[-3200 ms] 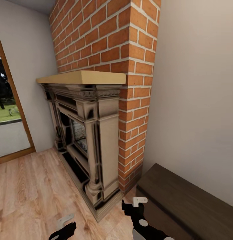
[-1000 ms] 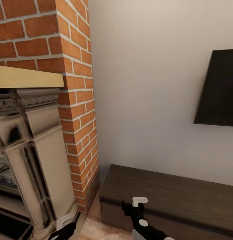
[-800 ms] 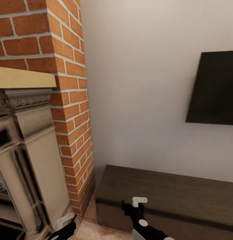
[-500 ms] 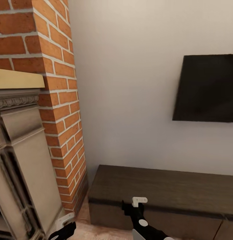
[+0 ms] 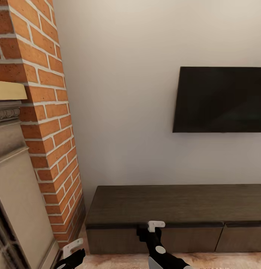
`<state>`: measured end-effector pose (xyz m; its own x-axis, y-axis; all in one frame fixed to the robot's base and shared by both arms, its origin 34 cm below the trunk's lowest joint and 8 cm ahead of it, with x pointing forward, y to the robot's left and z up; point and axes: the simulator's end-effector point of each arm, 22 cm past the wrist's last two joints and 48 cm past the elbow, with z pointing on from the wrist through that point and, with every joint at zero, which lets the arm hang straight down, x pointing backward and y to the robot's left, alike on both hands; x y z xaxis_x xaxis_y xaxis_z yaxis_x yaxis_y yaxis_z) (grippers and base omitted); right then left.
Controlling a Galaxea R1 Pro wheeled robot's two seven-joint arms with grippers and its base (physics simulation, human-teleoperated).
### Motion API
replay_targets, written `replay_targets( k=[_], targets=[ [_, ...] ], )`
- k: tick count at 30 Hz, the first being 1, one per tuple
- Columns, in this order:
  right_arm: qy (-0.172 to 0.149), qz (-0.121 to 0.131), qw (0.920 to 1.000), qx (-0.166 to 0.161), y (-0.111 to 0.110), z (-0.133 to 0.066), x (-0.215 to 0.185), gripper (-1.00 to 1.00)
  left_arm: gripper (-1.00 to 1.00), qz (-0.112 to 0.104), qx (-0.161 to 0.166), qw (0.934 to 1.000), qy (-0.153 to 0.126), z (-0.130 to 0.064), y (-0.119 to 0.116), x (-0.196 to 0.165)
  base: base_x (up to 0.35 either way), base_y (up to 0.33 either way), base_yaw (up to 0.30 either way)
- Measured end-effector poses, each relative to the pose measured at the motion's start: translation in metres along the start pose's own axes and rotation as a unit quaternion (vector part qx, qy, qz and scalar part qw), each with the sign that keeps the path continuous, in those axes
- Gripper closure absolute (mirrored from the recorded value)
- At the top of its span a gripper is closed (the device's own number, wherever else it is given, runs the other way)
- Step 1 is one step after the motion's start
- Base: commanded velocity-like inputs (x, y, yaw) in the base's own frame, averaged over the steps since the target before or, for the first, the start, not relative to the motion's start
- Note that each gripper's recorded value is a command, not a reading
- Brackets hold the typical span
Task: Place each of the two pumpkins and all three candles from the living room inside a cabinet in the living room (use any cabinet), then make sure every cabinet is closed, and position the cauldron so it is next to a table in the living room.
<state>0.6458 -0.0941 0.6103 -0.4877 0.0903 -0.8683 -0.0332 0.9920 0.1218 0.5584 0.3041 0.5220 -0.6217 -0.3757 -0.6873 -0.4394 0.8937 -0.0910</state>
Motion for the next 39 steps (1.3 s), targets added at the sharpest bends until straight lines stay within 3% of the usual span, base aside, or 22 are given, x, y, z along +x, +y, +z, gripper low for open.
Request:
replay_targets(
  k=[9, 39],
  targets=[
    [-0.002, 0.000, 1.0000, -0.001, 0.0013, -0.0005, -0.0025, -1.00, -1.00, -0.001, 0.001, 1.0000, -0.002, -0.0007, -0.0007, -0.0015, -0.128, 0.001, -0.212],
    [-0.002, 0.002, 1.0000, 0.004, -0.0016, -0.0006, -0.0018, -1.00, -1.00, 0.000, 0.000, 1.0000, -0.002, -0.0007, -0.0002, -0.0018, -0.035, 0.005, -0.003]
  ],
)
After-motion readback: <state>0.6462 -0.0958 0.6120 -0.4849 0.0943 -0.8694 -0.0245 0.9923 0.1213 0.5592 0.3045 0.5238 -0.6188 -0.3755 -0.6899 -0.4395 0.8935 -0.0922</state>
